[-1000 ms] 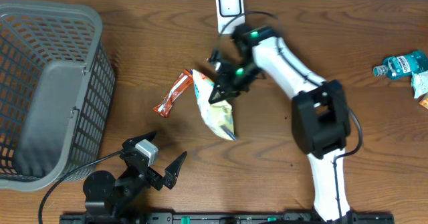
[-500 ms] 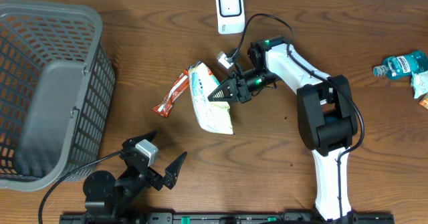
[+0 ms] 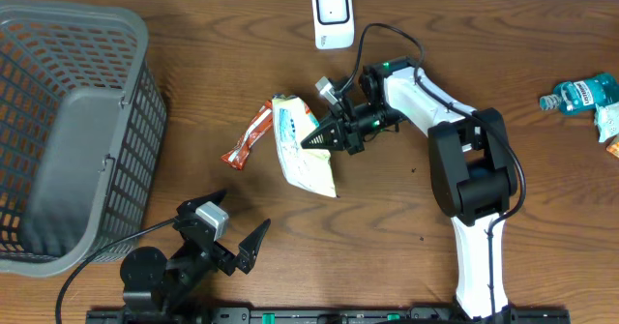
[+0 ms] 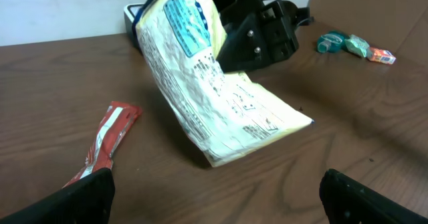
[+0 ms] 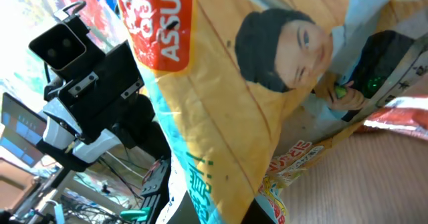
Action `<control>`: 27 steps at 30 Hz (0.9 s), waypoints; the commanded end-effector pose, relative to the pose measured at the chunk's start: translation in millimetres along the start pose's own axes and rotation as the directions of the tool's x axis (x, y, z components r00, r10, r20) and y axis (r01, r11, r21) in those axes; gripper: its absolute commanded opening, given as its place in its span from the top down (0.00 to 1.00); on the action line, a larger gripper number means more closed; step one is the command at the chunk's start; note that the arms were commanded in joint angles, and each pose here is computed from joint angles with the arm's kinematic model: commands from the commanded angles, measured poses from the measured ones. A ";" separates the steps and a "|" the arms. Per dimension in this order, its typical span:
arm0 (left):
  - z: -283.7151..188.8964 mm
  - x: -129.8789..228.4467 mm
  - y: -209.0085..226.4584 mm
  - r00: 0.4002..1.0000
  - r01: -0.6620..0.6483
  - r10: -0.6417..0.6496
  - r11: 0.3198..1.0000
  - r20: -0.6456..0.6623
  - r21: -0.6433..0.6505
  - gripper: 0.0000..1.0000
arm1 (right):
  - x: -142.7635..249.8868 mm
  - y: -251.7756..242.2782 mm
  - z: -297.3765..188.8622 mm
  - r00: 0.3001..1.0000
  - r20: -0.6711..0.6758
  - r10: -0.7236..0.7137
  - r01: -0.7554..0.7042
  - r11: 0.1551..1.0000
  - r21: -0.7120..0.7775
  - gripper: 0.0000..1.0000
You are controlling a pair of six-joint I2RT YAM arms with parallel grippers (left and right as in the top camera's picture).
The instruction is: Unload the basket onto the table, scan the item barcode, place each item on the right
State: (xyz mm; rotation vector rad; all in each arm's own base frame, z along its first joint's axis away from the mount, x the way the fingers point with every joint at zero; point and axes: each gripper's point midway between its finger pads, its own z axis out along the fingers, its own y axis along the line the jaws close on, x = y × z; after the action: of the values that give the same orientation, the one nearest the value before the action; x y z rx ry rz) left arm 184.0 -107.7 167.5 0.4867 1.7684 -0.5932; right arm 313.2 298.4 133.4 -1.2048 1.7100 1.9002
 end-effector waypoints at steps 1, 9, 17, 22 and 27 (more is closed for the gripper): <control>-0.2 -0.4 -0.7 1.000 -0.021 0.021 1.000 0.003 0.002 0.02 | 0.4 0.6 2.6 0.996 0.056 0.066 -0.064 0.997 -0.030 0.99; -0.2 -0.4 -0.7 1.000 -0.021 0.021 1.000 0.003 0.002 0.02 | 2.9 4.8 2.5 0.617 0.015 0.787 -0.785 0.617 -0.062 0.99; -0.2 -0.4 -0.7 1.000 -0.020 0.020 1.000 0.003 0.002 0.02 | 27.5 -1.9 -10.1 0.325 0.002 0.946 -0.943 0.323 0.081 0.99; -0.2 -0.4 -0.7 1.000 -0.021 0.021 1.000 0.003 0.002 0.02 | 108.2 -61.6 -57.0 0.138 0.256 0.957 -0.810 -0.040 0.586 0.99; -0.2 -0.4 -0.7 1.000 -0.021 0.021 1.000 0.003 0.002 0.02 | 142.4 -82.2 -133.1 0.196 0.537 0.820 -0.498 -0.389 0.775 0.99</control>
State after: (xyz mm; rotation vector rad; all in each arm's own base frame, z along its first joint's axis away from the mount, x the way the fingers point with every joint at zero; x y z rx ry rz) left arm 184.0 -107.7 167.4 0.4864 1.7688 -0.5930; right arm 315.7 227.2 18.8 0.2166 3.4467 1.1261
